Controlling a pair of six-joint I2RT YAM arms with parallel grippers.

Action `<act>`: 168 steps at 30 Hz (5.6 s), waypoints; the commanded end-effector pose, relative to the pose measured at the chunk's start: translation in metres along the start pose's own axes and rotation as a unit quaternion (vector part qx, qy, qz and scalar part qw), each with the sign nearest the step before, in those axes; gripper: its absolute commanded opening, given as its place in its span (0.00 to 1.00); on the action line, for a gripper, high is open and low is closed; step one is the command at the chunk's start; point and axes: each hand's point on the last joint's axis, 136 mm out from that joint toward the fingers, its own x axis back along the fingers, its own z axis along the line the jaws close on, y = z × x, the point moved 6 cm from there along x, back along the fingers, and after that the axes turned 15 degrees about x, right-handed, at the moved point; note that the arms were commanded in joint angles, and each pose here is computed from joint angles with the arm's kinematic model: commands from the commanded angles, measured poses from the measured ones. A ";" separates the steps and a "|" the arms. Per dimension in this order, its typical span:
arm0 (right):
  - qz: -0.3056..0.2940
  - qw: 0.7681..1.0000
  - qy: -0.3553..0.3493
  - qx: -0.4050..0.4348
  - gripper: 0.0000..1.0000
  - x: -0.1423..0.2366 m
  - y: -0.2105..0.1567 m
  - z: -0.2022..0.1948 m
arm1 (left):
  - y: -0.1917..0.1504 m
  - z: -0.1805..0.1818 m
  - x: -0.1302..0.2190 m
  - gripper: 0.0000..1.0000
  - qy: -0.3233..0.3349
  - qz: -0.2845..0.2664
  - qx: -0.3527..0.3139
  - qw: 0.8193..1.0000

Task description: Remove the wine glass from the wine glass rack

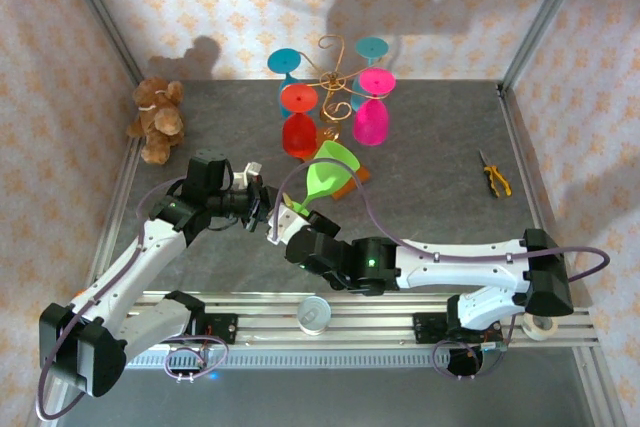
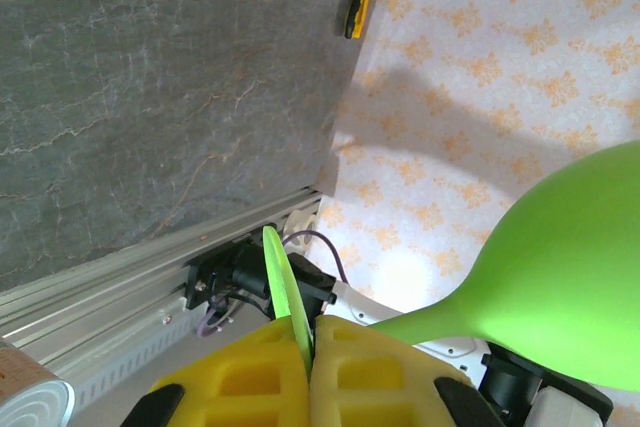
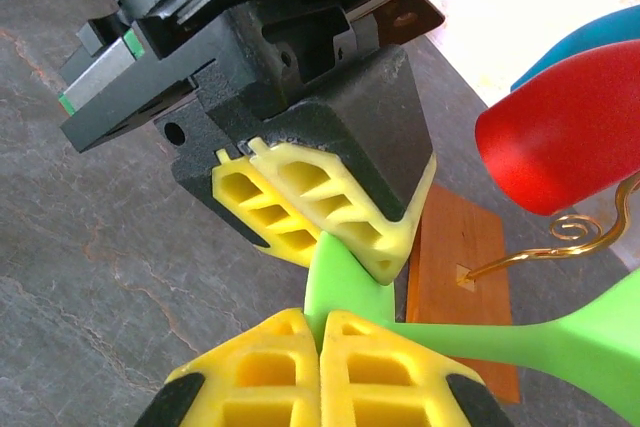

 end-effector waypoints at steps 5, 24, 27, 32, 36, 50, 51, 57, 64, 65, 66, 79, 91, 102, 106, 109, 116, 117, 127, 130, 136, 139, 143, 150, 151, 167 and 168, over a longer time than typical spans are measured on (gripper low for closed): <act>-0.078 0.993 0.021 -0.083 0.00 0.026 0.045 -0.021 | 0.006 0.005 -0.004 0.00 -0.001 -0.015 -0.027 1.000; -0.070 0.980 0.041 -0.180 0.21 0.055 0.036 -0.042 | 0.006 -0.004 0.003 0.00 -0.059 -0.053 -0.087 0.993; -0.072 0.976 0.041 -0.203 0.22 0.065 0.038 -0.052 | 0.007 -0.004 0.003 0.00 -0.065 -0.057 -0.093 0.992; -0.080 0.959 0.066 -0.262 0.24 0.085 0.042 -0.075 | 0.007 -0.004 0.003 0.00 -0.076 -0.061 -0.111 0.989; -0.088 0.937 0.083 -0.328 0.24 0.105 0.035 -0.105 | 0.009 0.003 0.002 0.00 -0.072 -0.065 -0.133 0.986; -0.046 0.899 0.128 -0.416 0.53 0.115 0.017 -0.146 | 0.014 0.006 -0.002 0.00 -0.121 -0.071 -0.160 0.977; -0.041 0.898 0.131 -0.419 0.55 0.112 0.017 -0.147 | 0.014 0.006 -0.002 0.00 -0.125 -0.072 -0.160 0.976; -0.017 0.897 0.148 -0.415 0.57 0.094 0.017 -0.152 | 0.018 0.007 -0.004 0.00 -0.135 -0.079 -0.161 0.975; 0.021 0.900 0.171 -0.400 0.58 0.067 0.022 -0.151 | 0.021 0.010 -0.006 0.00 -0.133 -0.080 -0.157 0.975; 0.022 0.900 0.175 -0.398 0.58 0.065 0.023 -0.151 | 0.021 0.010 -0.006 0.00 -0.133 -0.080 -0.157 0.975; 0.024 0.900 0.181 -0.396 0.58 0.062 0.025 -0.149 | 0.022 0.011 -0.007 0.00 -0.132 -0.081 -0.155 0.976; 0.068 0.901 0.200 -0.380 0.38 0.038 0.022 -0.135 | 0.028 0.009 -0.012 0.00 -0.130 -0.081 -0.149 0.977; 0.101 0.901 0.195 -0.373 0.00 0.026 0.009 -0.125 | 0.030 0.008 -0.013 0.00 -0.126 -0.081 -0.142 0.979; 0.127 0.901 0.170 -0.378 0.00 0.013 -0.006 -0.117 | 0.032 0.004 -0.015 0.29 -0.130 -0.079 -0.135 0.979; 0.137 0.899 0.165 -0.381 0.00 0.008 -0.012 -0.113 | 0.034 0.006 -0.017 0.42 -0.127 -0.078 -0.130 0.980; 0.151 0.898 0.155 -0.383 0.00 0.004 -0.018 -0.111 | 0.035 0.011 -0.018 0.55 -0.115 -0.079 -0.126 0.982; 0.193 0.895 0.117 -0.384 0.00 -0.004 -0.039 -0.106 | 0.041 0.035 -0.015 0.57 -0.012 -0.115 -0.144 0.983; 0.199 0.894 0.113 -0.384 0.00 -0.006 -0.042 -0.104 | 0.042 0.038 -0.013 0.57 0.006 -0.125 -0.147 0.981; 0.249 0.882 0.091 -0.390 0.00 -0.020 -0.075 -0.091 | 0.042 0.041 0.003 0.55 0.075 -0.177 -0.170 0.967; 0.267 0.879 0.079 -0.387 0.00 -0.024 -0.087 -0.089 | 0.041 0.038 0.008 0.55 0.081 -0.189 -0.179 0.962; 0.290 0.878 0.057 -0.376 0.00 -0.033 -0.103 -0.085 | 0.041 0.033 0.011 0.54 0.086 -0.197 -0.185 0.959; 0.296 0.877 0.058 -0.374 0.00 -0.038 -0.108 -0.082 | 0.042 0.034 0.011 0.54 0.089 -0.197 -0.183 0.959; 0.298 0.876 0.053 -0.375 0.00 -0.043 -0.111 -0.080 | 0.043 0.036 0.010 0.54 0.092 -0.199 -0.183 0.958; 0.304 0.874 0.053 -0.375 0.00 -0.050 -0.114 -0.077 | 0.045 0.037 0.009 0.54 0.095 -0.200 -0.180 0.958; 0.304 0.874 0.055 -0.376 0.00 -0.050 -0.113 -0.075 | 0.045 0.037 0.009 0.54 0.095 -0.200 -0.180 0.958; 0.303 0.867 0.068 -0.389 0.00 -0.059 -0.114 -0.067 | 0.045 0.039 0.010 0.54 0.097 -0.201 -0.179 0.958; 0.303 0.867 0.069 -0.389 0.01 -0.059 -0.115 -0.067 | 0.045 0.039 0.010 0.54 0.097 -0.200 -0.179 0.958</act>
